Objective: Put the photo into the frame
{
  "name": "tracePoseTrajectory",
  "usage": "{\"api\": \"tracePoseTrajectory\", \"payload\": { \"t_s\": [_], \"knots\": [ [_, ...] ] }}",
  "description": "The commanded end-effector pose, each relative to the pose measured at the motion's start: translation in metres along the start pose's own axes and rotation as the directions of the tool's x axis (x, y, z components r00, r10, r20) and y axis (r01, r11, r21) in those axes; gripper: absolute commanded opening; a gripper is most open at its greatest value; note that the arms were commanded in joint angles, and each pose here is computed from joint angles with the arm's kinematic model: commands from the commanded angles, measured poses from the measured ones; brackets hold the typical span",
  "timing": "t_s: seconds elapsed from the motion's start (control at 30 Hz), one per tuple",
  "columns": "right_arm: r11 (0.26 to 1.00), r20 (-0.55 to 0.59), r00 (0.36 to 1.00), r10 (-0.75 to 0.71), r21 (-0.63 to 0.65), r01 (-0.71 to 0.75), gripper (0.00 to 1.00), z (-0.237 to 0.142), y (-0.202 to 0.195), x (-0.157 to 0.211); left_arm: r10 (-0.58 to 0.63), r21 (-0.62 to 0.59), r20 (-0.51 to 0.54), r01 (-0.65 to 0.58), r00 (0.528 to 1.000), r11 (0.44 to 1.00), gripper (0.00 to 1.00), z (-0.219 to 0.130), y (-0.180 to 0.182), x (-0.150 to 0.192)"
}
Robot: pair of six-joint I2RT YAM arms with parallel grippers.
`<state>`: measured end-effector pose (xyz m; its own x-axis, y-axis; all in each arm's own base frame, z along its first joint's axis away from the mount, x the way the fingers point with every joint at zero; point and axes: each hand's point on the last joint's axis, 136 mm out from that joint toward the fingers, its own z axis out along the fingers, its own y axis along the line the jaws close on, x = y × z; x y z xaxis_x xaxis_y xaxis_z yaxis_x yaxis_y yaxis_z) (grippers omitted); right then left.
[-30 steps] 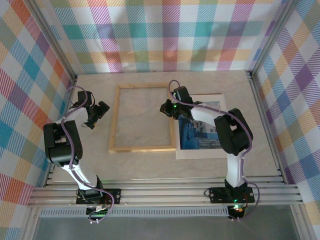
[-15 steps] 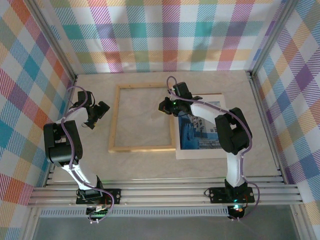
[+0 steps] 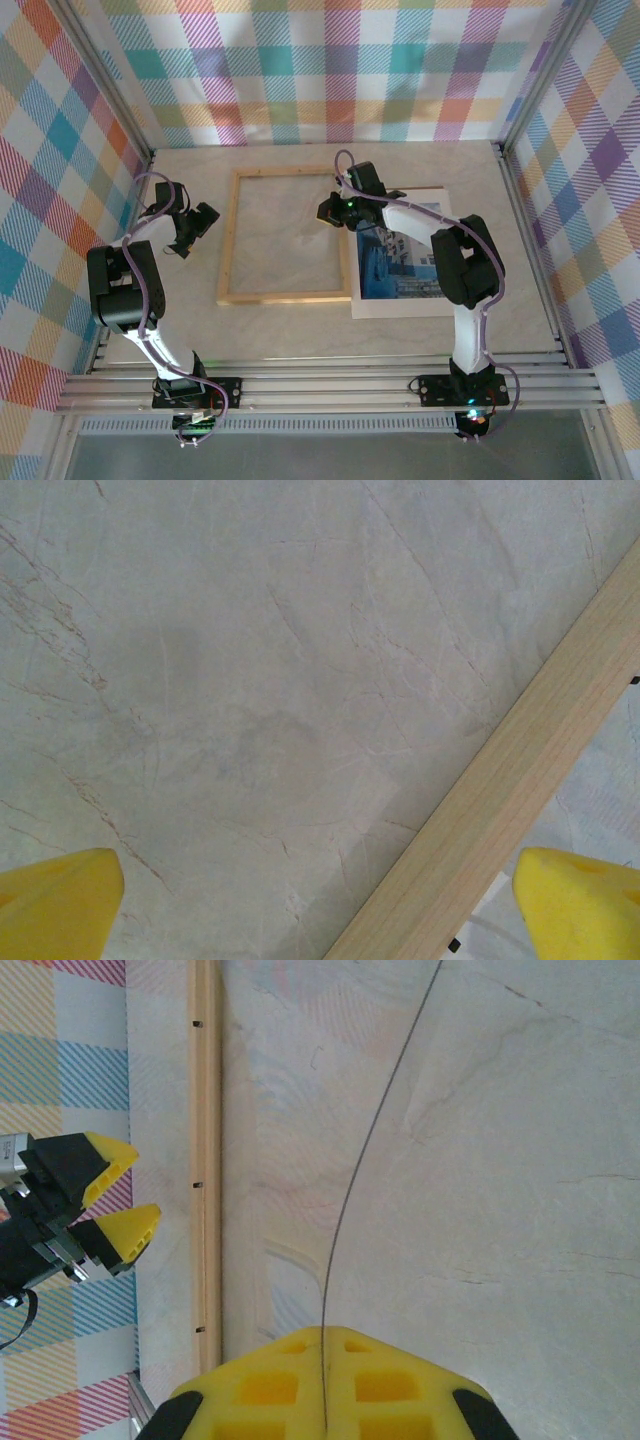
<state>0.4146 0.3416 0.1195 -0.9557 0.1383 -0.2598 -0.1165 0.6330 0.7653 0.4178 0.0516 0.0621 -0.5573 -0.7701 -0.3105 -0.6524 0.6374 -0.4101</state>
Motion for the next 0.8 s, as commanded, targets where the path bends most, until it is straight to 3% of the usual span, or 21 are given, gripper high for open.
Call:
{"api": "tracePoseTrajectory", "payload": {
  "t_s": [0.0,0.37,0.77],
  "knots": [
    [0.997,-0.031,0.999,-0.035,-0.069,0.033,0.00,-0.005,0.021,0.002,-0.003,0.018,0.021,0.003,1.000,1.000,1.00,-0.007,-0.002,-0.006],
    [0.986,0.005,0.995,-0.099,-0.135,0.099,0.00,-0.023,0.035,-0.014,-0.001,0.020,0.015,0.001,1.000,1.000,1.00,-0.006,-0.003,-0.006],
    [0.930,0.111,0.967,-0.228,-0.268,0.250,0.00,-0.059,0.112,-0.045,-0.038,0.027,0.062,0.037,0.997,0.999,1.00,-0.019,-0.006,-0.016]
  ]
}}
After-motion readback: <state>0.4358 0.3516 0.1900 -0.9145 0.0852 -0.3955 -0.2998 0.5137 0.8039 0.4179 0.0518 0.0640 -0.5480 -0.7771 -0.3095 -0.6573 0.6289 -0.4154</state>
